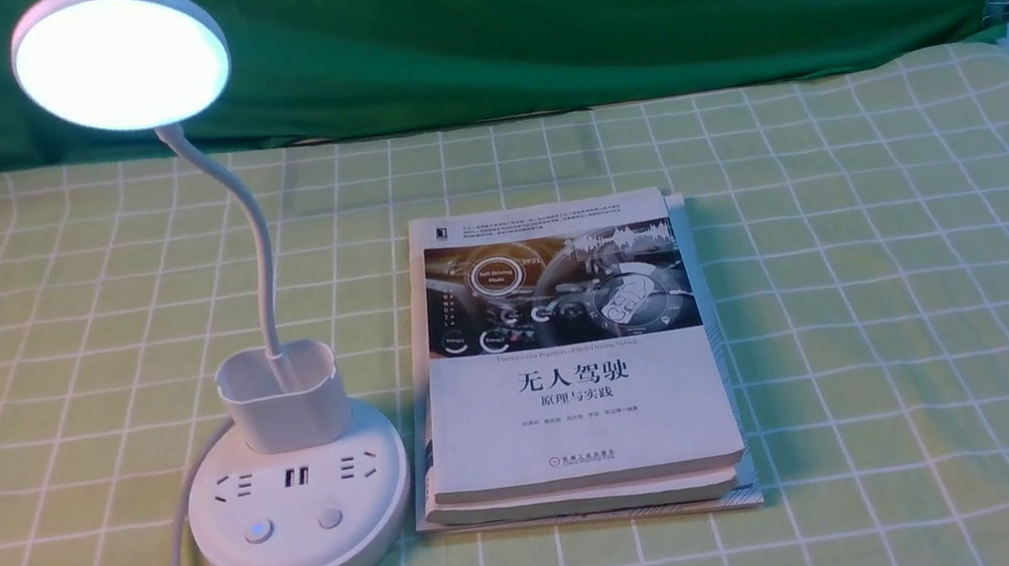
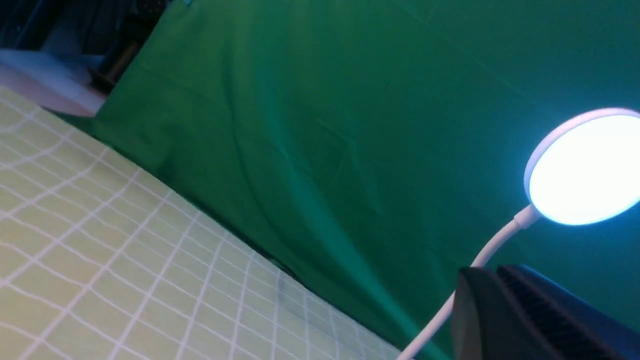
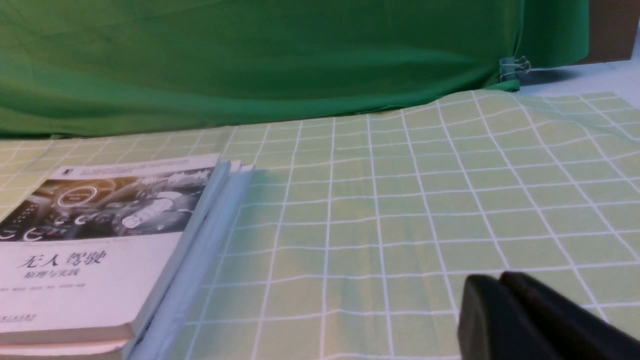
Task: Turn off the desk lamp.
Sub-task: Use the left arm to press the button switch on the lamp holder
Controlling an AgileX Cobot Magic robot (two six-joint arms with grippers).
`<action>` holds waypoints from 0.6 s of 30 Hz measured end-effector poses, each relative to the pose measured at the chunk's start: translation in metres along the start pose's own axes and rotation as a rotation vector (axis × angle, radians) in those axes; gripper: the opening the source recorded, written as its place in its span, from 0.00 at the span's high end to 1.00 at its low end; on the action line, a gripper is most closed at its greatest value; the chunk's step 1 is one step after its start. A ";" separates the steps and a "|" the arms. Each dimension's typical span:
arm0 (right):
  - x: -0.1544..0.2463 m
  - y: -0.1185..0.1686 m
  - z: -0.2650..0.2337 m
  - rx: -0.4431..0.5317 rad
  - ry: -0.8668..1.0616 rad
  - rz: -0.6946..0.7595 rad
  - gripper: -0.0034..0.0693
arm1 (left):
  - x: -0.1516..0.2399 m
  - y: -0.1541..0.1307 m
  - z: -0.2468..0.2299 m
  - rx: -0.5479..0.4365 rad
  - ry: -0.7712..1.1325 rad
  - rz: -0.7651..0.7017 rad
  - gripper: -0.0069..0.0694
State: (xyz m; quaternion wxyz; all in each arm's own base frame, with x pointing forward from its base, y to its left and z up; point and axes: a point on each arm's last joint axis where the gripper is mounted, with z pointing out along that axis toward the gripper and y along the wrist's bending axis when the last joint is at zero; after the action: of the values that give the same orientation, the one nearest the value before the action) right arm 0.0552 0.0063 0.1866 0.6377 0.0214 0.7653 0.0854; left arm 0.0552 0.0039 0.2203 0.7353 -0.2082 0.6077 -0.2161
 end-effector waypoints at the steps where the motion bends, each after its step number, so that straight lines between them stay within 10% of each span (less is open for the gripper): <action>1: 0.000 0.000 0.000 0.000 0.000 0.001 0.91 | -0.003 -0.004 0.001 -0.003 0.039 -0.011 0.90; 11: 0.000 0.000 0.000 0.000 0.000 0.001 0.91 | -0.039 -0.056 0.064 -0.054 0.754 0.401 0.90; 18: 0.000 0.000 0.000 0.000 0.000 0.001 0.91 | 0.007 -0.058 0.139 -0.042 1.282 0.471 0.90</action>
State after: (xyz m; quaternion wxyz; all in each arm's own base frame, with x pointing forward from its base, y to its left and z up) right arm 0.0552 0.0063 0.1866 0.6376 0.0218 0.7653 0.0858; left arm 0.1895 -0.0414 0.2716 0.2533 0.0846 0.9563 -0.1192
